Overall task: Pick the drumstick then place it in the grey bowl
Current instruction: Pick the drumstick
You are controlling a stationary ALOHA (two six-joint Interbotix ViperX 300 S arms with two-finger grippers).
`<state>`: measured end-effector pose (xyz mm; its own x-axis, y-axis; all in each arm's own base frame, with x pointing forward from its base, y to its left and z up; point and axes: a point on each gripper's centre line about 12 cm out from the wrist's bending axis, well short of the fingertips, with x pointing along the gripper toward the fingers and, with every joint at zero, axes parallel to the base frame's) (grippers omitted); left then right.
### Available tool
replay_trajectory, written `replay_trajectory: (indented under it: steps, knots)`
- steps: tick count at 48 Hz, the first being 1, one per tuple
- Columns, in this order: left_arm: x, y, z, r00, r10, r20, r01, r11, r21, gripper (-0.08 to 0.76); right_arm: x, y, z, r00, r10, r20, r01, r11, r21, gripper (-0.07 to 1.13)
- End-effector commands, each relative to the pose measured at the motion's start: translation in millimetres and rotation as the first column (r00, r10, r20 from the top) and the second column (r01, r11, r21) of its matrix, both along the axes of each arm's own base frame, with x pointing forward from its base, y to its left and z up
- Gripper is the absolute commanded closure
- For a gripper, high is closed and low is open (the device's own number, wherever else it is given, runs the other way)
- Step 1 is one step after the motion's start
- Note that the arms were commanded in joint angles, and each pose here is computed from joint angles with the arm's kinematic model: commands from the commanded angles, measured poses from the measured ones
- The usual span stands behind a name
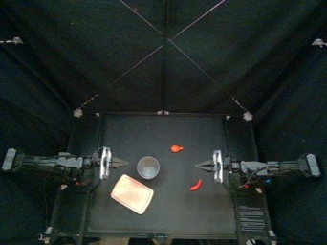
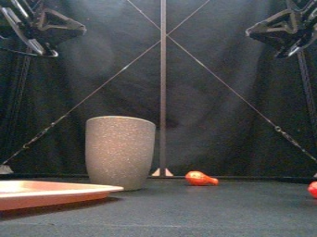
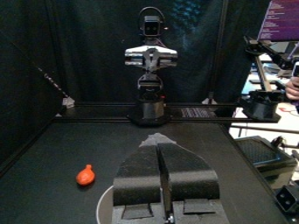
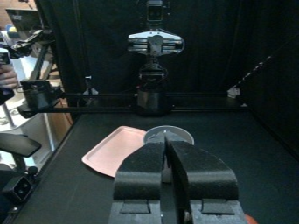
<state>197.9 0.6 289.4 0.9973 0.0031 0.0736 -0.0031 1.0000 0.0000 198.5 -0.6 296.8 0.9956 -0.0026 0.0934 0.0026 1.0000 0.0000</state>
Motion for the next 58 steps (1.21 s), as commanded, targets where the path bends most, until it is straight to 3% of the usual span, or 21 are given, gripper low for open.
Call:
replay_trajectory:
  steps: [1,9,16,22,32,39,45,50,53,58]
  knots:
    - [3.0,3.5,5.3,1.000,0.018,0.008,-0.018,1.000,-0.010,0.719,6.7,-10.9,0.3,0.998,-0.053,-0.018,0.053,0.999,0.009,1.00]
    - [2.6,8.1,1.4,0.999,0.041,-0.002,-0.041,0.999,-0.006,0.698,22.1,-40.8,-19.2,0.976,-0.179,-0.121,0.182,0.983,0.010,1.00]
    - [1.9,13.0,-1.1,0.998,0.066,-0.008,-0.066,0.998,-0.006,0.694,34.4,-77.2,-48.3,0.911,-0.300,-0.285,0.308,0.951,-0.015,1.00]
    - [2.0,13.9,-2.1,0.997,0.070,-0.011,-0.070,0.998,-0.006,0.694,43.6,-92.9,-80.8,0.835,-0.318,-0.449,0.329,0.943,-0.056,0.99]
    - [1.9,15.0,-2.1,0.997,0.076,-0.011,-0.076,0.997,-0.001,0.694,69.4,-103.5,-121.2,0.717,-0.282,-0.637,0.268,0.956,-0.122,0.91]
    - [1.8,16.2,-2.2,0.997,0.082,-0.012,-0.082,0.997,-0.003,0.692,87.7,-111.8,-136.3,0.653,-0.271,-0.707,0.229,0.961,-0.157,0.67]
    - [1.5,16.2,-4.8,0.996,0.082,-0.018,-0.082,0.997,-0.001,0.692,99.3,-118.9,-143.6,0.626,-0.270,-0.731,0.222,0.961,-0.165,0.34]
    - [1.1,16.2,-6.5,0.996,0.082,-0.021,-0.082,0.997,-0.001,0.692,104.8,-127.8,-148.3,0.610,-0.278,-0.742,0.235,0.958,-0.166,0.13]
    - [1.1,16.5,-6.6,0.996,0.083,-0.023,-0.083,0.997,-0.001,0.692,108.4,-134.9,-152.0,0.599,-0.285,-0.749,0.249,0.955,-0.164,0.06]
    - [1.1,16.7,-6.6,0.996,0.084,-0.023,-0.084,0.996,0.002,0.692,113.7,-144.8,-158.4,0.581,-0.293,-0.760,0.254,0.952,-0.172,0.06]
